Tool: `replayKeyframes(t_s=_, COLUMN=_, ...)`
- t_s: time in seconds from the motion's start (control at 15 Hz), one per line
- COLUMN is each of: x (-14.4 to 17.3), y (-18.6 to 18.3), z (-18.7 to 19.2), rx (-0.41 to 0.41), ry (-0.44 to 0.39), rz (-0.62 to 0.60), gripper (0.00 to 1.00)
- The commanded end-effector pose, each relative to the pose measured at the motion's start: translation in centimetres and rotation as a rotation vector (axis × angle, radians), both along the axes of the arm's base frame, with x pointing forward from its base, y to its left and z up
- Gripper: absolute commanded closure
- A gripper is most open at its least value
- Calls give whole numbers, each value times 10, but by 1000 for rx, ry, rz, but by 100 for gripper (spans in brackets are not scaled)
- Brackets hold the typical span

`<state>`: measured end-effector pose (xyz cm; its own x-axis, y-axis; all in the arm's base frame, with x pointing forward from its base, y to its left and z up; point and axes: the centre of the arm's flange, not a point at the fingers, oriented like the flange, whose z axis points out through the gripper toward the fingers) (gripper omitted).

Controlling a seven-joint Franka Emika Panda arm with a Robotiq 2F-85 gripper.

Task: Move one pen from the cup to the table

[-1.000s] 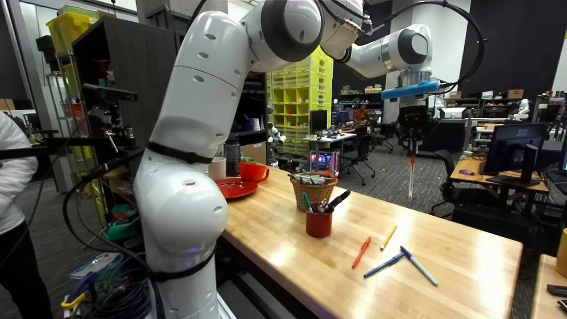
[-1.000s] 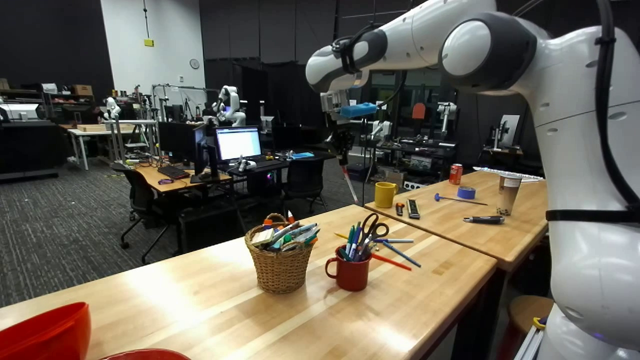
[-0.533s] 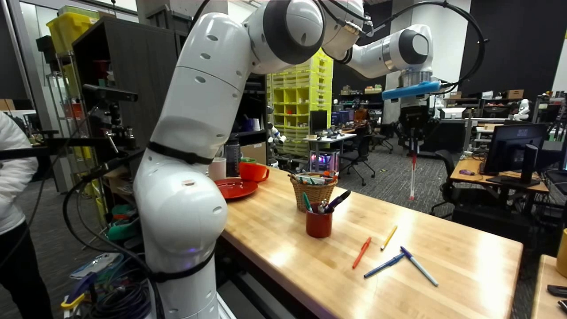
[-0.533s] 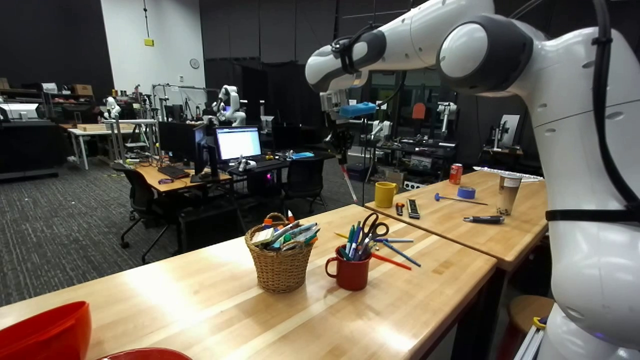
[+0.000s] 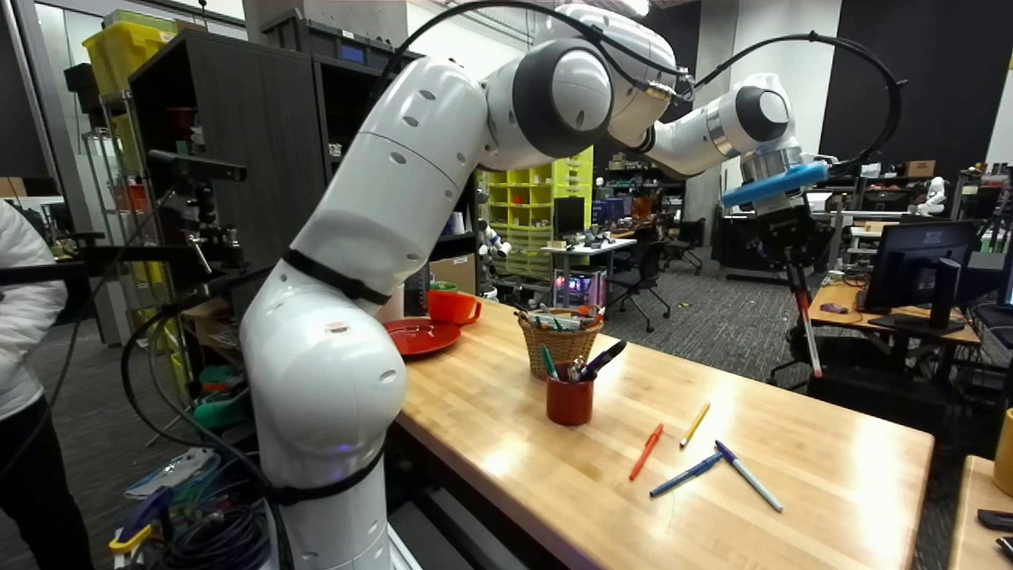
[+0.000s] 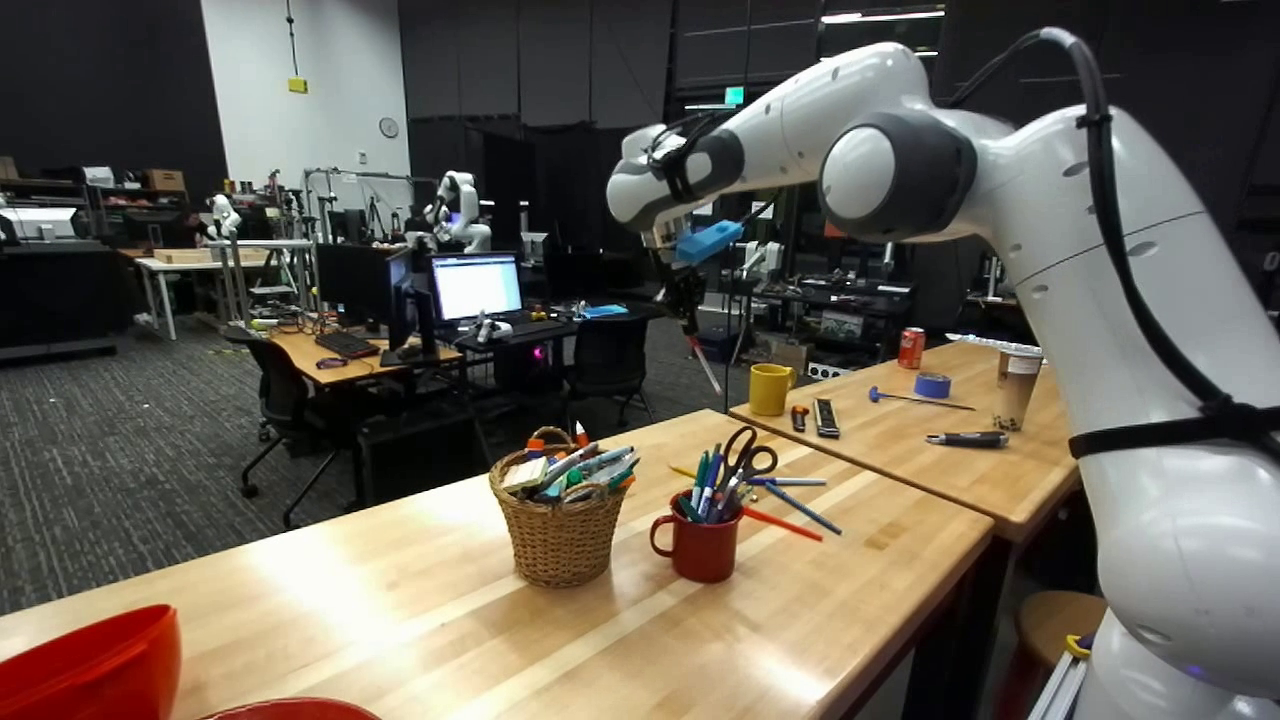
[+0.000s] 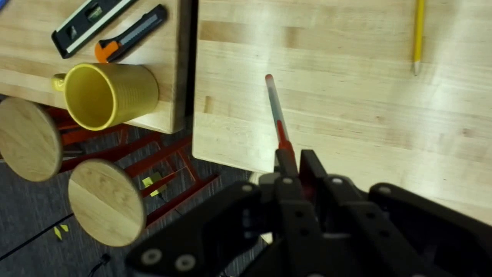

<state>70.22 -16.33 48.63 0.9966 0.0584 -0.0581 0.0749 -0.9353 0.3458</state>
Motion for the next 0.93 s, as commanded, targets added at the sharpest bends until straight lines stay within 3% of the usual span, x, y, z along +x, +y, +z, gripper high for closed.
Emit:
replayKeyframes(t_s=0.0, x=26, y=-15, z=-20, rx=-39, ry=42, rz=-31, gripper=97)
replayKeyframes(t_s=0.53, x=-2, y=-19, z=-40, rx=-70, ry=229, rz=-135, gripper=97)
replayKeyframes(t_s=0.87, x=-12, y=-12, z=-61, rx=11, ry=313, rz=-116, gripper=97)
